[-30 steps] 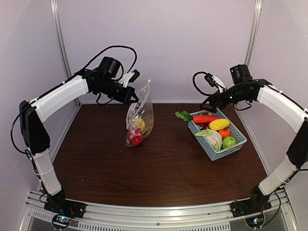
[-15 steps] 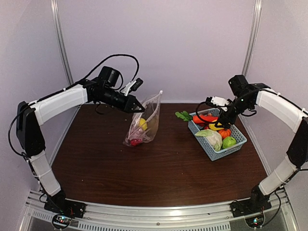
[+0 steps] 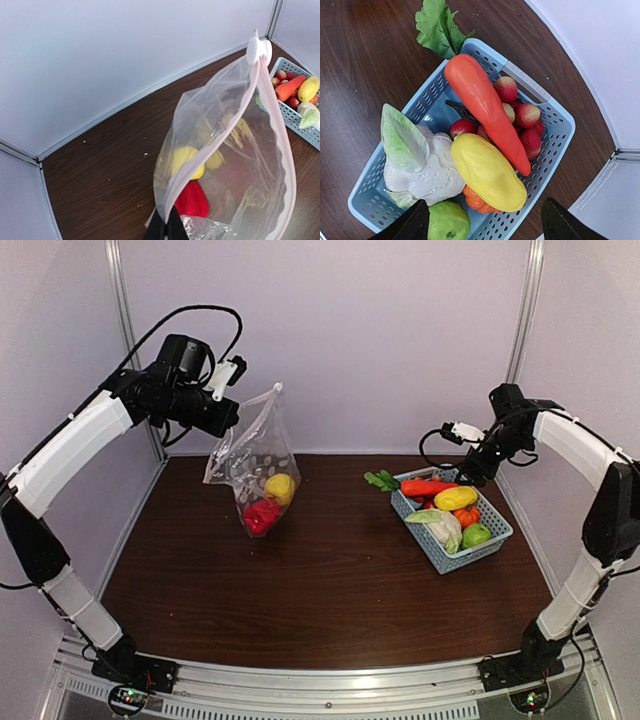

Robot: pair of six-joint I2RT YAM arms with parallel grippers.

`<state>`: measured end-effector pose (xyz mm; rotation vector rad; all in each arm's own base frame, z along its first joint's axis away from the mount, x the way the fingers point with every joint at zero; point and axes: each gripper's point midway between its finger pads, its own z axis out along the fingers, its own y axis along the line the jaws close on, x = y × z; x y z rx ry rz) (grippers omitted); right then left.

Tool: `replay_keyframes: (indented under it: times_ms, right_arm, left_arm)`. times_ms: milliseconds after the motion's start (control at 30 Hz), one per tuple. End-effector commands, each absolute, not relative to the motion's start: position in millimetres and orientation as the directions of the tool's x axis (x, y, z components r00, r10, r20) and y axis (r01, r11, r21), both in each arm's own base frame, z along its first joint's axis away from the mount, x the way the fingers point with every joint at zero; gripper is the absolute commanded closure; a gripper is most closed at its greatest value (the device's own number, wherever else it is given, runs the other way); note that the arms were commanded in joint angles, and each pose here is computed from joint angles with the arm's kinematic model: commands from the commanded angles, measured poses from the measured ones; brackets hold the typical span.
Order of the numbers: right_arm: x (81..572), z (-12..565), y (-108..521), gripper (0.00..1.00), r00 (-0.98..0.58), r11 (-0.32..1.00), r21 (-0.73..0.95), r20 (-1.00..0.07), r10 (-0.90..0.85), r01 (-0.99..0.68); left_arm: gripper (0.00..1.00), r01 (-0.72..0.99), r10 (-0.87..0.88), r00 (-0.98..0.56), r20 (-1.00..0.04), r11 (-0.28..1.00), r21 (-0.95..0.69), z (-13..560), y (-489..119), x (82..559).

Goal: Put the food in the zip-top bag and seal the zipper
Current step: Adjust the zipper food storage bag at the center of the board.

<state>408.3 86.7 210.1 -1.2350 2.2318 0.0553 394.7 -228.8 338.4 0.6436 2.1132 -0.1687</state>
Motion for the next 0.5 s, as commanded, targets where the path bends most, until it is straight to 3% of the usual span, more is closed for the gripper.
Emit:
replay_keyframes:
  times_ms: [0,267,467]
  right_arm:
    - [394,196,91,0.22,-0.371,0.497,-0.163,-0.481,-0.794,-0.852]
    - [392,182,77,0.21,-0.274,0.365,-0.227,-0.349,-0.896,-0.903]
    - [393,167,68,0.18,-0.213,0.270,-0.251,-0.235,-0.949,-0.929]
  left_arm:
    - [1.00,0.606,0.425,-0.439,-0.791,0.791,0.089,335,-248,386]
    - [1.00,0.811,0.497,-0.490,-0.716,0.561,-0.166,261,-340,358]
    - [1.00,0.818,0.498,-0.516,-0.697,0.526,-0.231,234,-358,363]
